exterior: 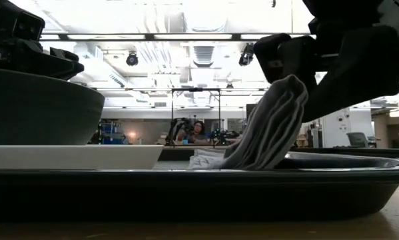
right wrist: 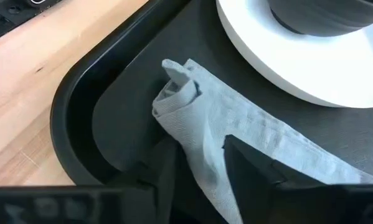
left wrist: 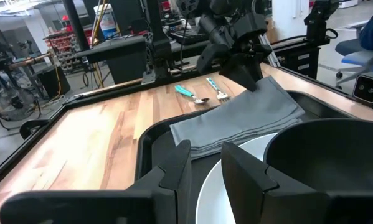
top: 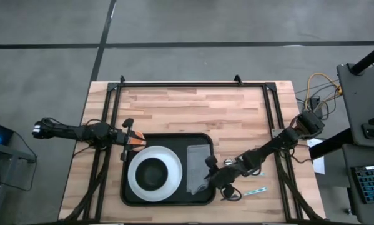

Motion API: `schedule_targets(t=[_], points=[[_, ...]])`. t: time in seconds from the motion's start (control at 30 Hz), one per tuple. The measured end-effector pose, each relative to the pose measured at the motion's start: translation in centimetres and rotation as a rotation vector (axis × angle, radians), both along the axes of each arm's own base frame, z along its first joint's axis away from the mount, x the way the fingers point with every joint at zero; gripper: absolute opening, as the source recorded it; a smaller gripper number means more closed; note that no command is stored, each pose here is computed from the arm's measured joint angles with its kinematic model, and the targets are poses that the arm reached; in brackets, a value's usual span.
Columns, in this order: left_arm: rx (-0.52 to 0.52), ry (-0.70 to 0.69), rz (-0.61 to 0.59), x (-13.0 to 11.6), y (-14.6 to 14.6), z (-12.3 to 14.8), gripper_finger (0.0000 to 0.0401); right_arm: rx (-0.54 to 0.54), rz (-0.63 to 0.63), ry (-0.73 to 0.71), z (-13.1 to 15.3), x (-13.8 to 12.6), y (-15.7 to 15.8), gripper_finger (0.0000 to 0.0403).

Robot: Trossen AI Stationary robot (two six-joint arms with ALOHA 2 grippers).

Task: Set up tray
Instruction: Put the gray napkin to the right of the white plate on the black tray

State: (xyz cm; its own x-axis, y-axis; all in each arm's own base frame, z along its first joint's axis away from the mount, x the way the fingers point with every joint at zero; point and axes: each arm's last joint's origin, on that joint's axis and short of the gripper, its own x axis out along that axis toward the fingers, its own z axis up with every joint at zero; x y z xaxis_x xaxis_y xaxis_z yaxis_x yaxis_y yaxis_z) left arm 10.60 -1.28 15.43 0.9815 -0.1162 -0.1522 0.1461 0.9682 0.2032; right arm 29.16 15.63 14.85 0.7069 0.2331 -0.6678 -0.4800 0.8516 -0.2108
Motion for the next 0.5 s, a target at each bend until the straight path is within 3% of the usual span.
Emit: schedule_targets(t=[0.27, 0.5], points=[[0.000, 0.000, 0.000, 0.0, 0.0, 0.0, 0.0071, -0.002, -0.046, 0.103, 1.5, 0.2, 0.1, 0.0196], [0.000, 0.000, 0.000, 0.0, 0.0, 0.0, 0.0071, -0.018, -0.063, 0.241, 2.9, 0.3, 0.3, 0.0216]])
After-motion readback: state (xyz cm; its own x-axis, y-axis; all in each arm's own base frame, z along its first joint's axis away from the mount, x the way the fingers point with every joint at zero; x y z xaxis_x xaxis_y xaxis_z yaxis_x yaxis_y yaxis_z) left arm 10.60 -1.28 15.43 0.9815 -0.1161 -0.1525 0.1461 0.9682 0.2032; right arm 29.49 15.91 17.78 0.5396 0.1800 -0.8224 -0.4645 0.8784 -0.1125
